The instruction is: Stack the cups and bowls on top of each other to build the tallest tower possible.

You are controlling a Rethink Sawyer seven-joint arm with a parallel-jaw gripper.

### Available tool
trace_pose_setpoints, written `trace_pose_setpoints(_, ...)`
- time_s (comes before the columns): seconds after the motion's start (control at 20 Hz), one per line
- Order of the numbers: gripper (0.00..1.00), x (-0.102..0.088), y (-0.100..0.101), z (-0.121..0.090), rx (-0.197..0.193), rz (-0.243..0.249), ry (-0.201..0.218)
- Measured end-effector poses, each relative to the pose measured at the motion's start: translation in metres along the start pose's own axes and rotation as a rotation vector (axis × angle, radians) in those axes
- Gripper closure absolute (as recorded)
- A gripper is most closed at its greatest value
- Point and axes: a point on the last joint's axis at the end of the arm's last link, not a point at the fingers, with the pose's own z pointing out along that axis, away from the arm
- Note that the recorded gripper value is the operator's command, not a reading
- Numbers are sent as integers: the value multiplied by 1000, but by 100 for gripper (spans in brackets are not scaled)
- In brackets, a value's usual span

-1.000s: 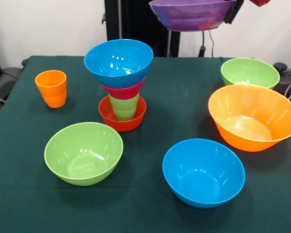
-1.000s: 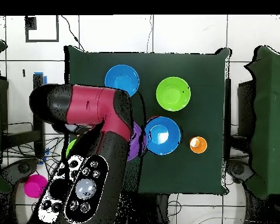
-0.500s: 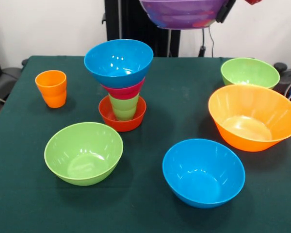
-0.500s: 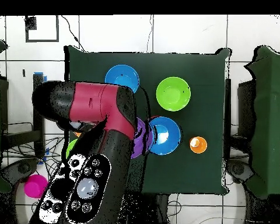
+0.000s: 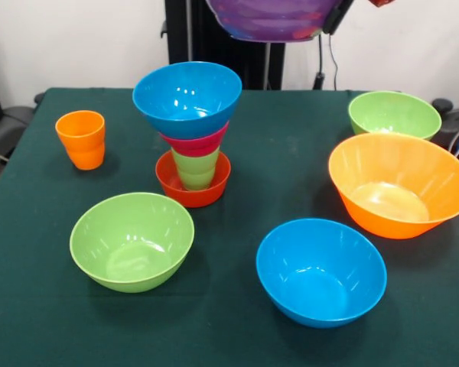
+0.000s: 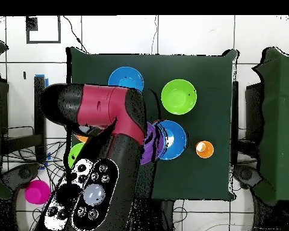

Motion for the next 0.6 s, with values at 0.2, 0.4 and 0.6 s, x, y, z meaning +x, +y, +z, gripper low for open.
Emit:
trace_pose_setpoints(0.2, 100, -11, -7, 5, 7, 12, 0)
trace_pose_setpoints(0.4, 100, -33, -18, 12, -2, 38, -11)
trace_pose_setpoints(0.6, 100, -52, -31, 17, -6, 60, -30)
